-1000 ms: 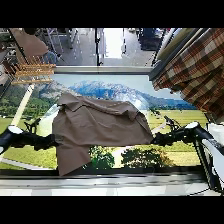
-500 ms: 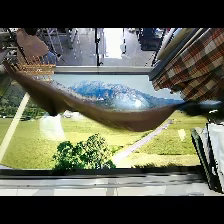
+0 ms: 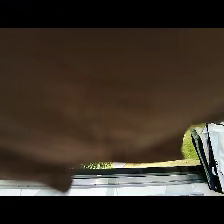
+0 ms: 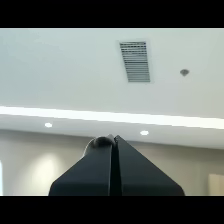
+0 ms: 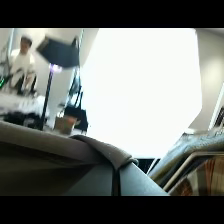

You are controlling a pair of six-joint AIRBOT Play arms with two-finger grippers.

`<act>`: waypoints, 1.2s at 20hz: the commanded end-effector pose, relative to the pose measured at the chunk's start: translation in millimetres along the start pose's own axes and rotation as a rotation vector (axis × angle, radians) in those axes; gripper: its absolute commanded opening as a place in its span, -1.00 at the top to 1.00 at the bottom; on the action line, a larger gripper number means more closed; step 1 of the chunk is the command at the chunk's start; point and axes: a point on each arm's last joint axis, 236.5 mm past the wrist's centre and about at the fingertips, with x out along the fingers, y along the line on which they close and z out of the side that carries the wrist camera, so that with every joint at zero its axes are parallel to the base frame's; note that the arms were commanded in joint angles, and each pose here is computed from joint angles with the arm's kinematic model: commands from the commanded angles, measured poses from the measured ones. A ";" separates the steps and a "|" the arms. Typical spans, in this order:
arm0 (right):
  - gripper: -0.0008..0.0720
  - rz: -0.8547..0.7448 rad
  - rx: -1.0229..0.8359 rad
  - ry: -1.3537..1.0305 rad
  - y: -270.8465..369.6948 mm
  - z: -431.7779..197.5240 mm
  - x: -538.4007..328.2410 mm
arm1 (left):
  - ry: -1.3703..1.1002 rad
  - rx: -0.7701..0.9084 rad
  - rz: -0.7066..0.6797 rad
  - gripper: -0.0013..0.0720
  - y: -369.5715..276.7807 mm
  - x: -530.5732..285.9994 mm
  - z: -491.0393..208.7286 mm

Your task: Fold the clothes and pants, and hang the long-sleeved shirts on hangers.

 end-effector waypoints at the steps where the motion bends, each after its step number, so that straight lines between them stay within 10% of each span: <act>1: 0.94 0.051 -0.010 0.007 6.6 1.0 11.8 | 0.162 0.136 0.179 0.95 46.7 -5.7 -30.6; 11: 0.94 0.416 0.358 0.894 58.8 -397.9 165.1 | 0.829 -0.130 1.012 0.95 339.7 -250.9 -273.7; 16: 0.94 0.298 0.382 1.107 101.8 -624.2 208.9 | 0.783 -0.172 1.463 0.95 478.1 -440.8 -371.5; 24: 0.94 0.273 0.399 1.214 128.0 -731.1 197.9 | 0.915 -0.484 1.416 0.95 496.4 -485.4 -404.2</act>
